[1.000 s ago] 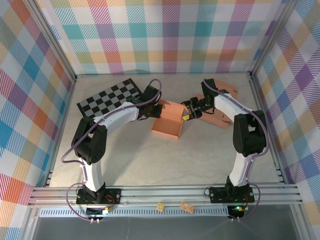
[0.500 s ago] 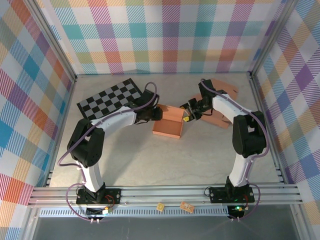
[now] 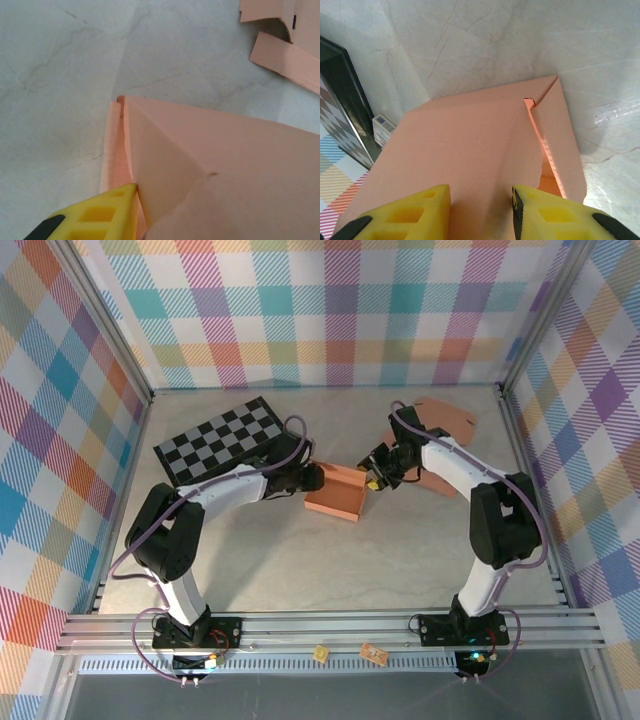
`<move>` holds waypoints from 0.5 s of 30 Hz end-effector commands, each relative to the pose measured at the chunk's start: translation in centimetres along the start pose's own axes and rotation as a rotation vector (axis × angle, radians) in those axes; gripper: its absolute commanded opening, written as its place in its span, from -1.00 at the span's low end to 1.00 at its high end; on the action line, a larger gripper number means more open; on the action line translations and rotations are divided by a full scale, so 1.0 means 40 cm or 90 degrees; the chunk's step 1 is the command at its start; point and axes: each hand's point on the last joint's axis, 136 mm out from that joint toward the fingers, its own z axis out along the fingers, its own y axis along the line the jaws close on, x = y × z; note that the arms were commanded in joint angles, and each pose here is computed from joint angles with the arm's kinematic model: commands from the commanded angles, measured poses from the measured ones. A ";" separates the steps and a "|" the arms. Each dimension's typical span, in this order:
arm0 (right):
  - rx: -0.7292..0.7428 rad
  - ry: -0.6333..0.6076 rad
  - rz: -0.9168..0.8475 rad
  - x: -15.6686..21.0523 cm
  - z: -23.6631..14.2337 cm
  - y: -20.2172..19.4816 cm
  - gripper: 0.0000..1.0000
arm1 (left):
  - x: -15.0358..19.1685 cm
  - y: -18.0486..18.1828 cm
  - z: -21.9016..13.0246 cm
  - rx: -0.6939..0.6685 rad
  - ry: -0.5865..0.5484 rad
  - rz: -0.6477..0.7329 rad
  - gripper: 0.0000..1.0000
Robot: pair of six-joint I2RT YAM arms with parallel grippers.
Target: Fold the paper box
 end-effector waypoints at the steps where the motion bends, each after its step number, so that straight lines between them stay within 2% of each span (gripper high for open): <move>1: -0.001 -0.030 -0.051 0.006 -0.009 -0.001 -0.27 | 0.019 -0.034 -0.022 0.039 0.001 -0.010 -0.46; 15: 0.030 -0.065 -0.125 0.017 0.000 -0.040 -0.31 | 0.096 -0.012 -0.026 0.051 0.040 -0.048 -0.46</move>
